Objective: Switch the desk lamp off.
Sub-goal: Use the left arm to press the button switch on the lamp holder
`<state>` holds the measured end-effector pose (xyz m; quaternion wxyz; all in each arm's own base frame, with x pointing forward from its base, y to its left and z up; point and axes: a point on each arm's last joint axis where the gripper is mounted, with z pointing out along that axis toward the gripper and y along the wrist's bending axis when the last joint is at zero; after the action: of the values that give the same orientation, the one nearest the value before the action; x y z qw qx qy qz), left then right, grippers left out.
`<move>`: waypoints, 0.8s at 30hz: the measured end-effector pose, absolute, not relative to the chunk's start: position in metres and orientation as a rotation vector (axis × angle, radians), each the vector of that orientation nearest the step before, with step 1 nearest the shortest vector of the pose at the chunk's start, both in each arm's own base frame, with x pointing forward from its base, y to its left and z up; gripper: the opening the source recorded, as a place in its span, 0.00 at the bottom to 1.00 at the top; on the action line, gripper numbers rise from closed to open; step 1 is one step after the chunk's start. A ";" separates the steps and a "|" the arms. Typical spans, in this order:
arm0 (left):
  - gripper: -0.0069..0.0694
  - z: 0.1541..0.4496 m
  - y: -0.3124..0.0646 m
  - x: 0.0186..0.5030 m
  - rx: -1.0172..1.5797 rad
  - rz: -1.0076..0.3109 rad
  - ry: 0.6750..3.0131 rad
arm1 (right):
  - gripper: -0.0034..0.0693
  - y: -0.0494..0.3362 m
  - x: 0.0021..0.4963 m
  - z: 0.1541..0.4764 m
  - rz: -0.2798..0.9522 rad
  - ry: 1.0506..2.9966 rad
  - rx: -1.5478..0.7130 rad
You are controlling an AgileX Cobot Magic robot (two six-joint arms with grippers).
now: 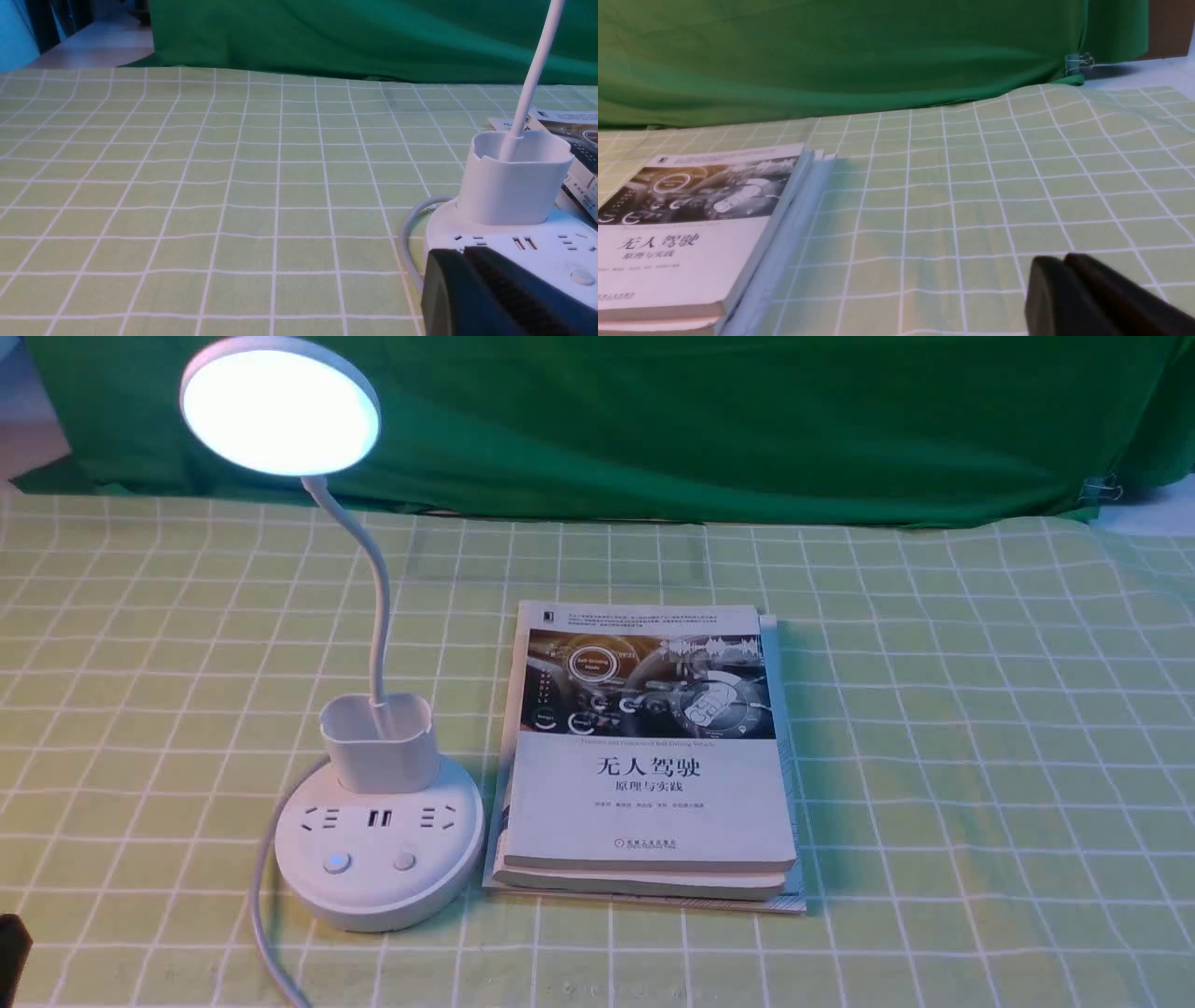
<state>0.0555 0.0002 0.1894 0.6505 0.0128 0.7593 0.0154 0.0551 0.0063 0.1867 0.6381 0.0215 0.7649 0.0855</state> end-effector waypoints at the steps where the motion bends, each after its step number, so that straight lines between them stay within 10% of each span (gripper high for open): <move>1: 0.10 0.189 0.000 0.056 0.029 0.035 1.725 | 0.09 0.006 0.055 0.187 0.195 1.746 0.049; 11: 0.10 0.192 0.000 0.056 0.020 0.027 1.693 | 0.09 0.006 0.055 0.187 0.195 1.746 0.049; 17: 0.10 0.210 0.000 0.056 -0.403 -0.421 1.458 | 0.09 0.006 0.055 0.187 0.196 1.746 0.050; 24: 0.10 0.222 0.004 0.055 -0.484 -0.500 1.329 | 0.09 0.006 0.055 0.187 0.196 1.745 0.050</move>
<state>0.0547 0.0039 0.2216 0.7315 -0.2199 0.6041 -0.2274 0.0551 0.0063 0.1868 0.6386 0.0218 0.7644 0.0858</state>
